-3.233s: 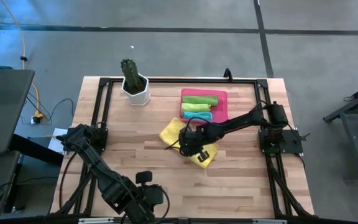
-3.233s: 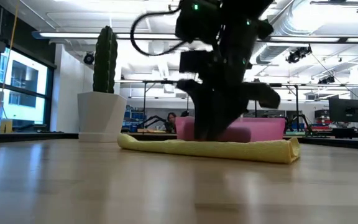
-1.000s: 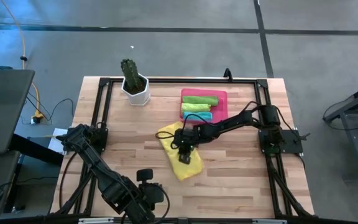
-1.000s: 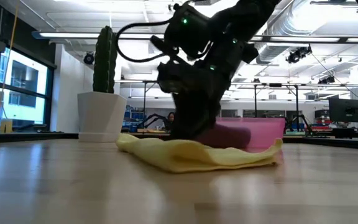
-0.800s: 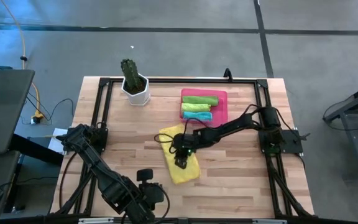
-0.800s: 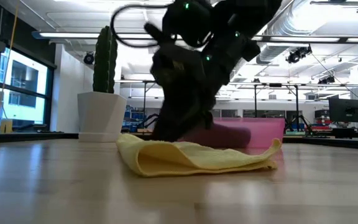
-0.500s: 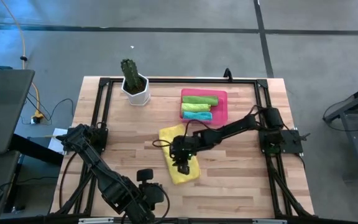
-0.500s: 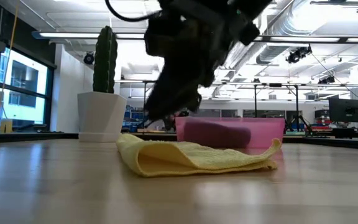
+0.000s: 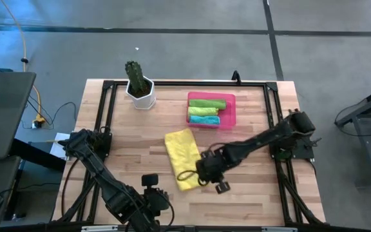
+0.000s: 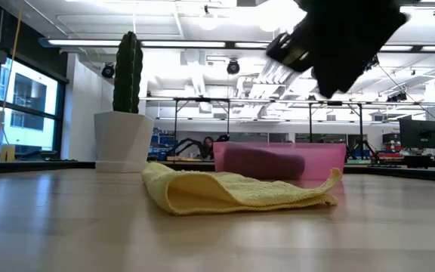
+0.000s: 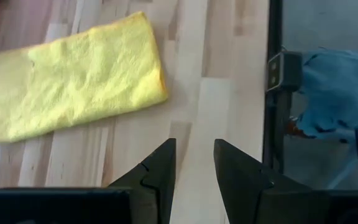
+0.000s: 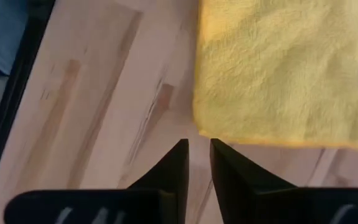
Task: Roll microfiber towels into tight, uniform cylinder then place into a basket
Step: Roll the yellow microfiber cloth
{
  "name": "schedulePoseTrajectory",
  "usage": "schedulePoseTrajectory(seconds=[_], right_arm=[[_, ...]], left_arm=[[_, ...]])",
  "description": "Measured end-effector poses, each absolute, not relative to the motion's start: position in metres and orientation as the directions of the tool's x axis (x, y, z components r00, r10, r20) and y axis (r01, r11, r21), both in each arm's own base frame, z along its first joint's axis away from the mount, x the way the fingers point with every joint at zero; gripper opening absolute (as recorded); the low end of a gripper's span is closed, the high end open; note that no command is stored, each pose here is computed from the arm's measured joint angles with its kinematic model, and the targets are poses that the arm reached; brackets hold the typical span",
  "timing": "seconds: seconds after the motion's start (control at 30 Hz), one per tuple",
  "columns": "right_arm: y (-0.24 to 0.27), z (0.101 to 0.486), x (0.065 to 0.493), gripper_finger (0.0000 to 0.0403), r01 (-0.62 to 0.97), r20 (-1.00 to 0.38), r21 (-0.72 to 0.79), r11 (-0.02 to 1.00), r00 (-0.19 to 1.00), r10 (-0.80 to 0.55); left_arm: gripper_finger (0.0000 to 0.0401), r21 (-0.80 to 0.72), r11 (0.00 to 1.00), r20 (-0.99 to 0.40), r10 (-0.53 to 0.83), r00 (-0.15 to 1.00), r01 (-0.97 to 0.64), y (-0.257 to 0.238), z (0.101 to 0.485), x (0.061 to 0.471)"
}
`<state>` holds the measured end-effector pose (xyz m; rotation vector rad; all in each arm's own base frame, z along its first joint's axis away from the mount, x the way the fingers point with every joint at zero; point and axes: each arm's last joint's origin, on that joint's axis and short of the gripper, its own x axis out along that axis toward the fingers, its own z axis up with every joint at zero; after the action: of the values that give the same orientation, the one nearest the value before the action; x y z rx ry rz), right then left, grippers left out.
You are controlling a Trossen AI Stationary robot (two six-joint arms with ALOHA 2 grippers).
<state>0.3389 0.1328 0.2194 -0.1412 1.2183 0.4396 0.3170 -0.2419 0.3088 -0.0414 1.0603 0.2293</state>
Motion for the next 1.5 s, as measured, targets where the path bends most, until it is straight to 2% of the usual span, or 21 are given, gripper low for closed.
schedulePoseTrajectory(seconds=[0.2,0.37,0.5,0.63,0.73,0.83,0.97,1.07,1.2,1.33,1.5], right_arm=[[0.156,0.237,0.314,0.0051,-0.288,-0.938,0.021,0.957,0.326,0.119],[0.172,0.242,0.295,0.0051,-0.147,-0.922,-0.054,0.988,0.386,0.007],[0.187,0.234,0.282,0.0051,0.002,-0.849,-0.132,0.991,0.517,-0.114],[0.188,0.222,0.267,0.0051,0.175,-0.760,-0.124,0.977,0.616,-0.207],[0.185,0.209,0.258,0.0051,0.219,-0.692,-0.110,0.969,0.683,-0.233],[0.178,0.198,0.253,0.0051,0.179,-0.656,-0.100,0.979,0.728,-0.200],[0.162,0.186,0.251,0.0051,0.057,-0.663,-0.183,0.981,0.730,-0.167],[0.151,0.178,0.253,0.0051,-0.007,-0.696,-0.224,0.974,0.701,-0.155],[0.141,0.175,0.256,0.0051,0.011,-0.712,-0.212,0.977,0.683,-0.162],[0.141,0.176,0.260,0.0064,-0.061,-0.724,-0.179,0.982,0.684,-0.089],[0.147,0.176,0.262,0.0111,-0.226,-0.743,-0.096,0.969,0.664,0.082]], left_arm=[[0.0099,0.100,0.940,-0.859,0.246,0.448,-0.325,-0.238,0.302,0.309],[0.0099,0.151,0.892,-0.808,0.360,0.467,-0.427,-0.240,0.310,0.283],[0.0099,0.170,0.830,-0.751,0.457,0.475,-0.531,-0.240,0.311,0.258],[0.0099,0.122,0.795,-0.748,0.467,0.471,-0.595,-0.223,0.304,0.242],[0.0099,0.061,0.799,-0.737,0.440,0.512,-0.598,-0.200,0.292,0.235],[0.0099,0.040,0.840,-0.712,0.403,0.574,-0.541,-0.174,0.273,0.237],[0.0099,0.037,0.913,-0.697,0.315,0.644,-0.407,-0.140,0.252,0.257],[0.0099,-0.067,0.954,-0.704,0.161,0.692,-0.291,-0.122,0.241,0.276],[0.0099,-0.207,0.973,-0.678,-0.067,0.732,-0.102,-0.117,0.223,0.295],[0.0099,-0.151,0.988,-0.664,-0.084,0.743,-0.023,-0.126,0.202,0.305],[0.0099,-0.051,0.998,-0.684,-0.069,0.727,0.047,-0.141,0.162,0.319]])
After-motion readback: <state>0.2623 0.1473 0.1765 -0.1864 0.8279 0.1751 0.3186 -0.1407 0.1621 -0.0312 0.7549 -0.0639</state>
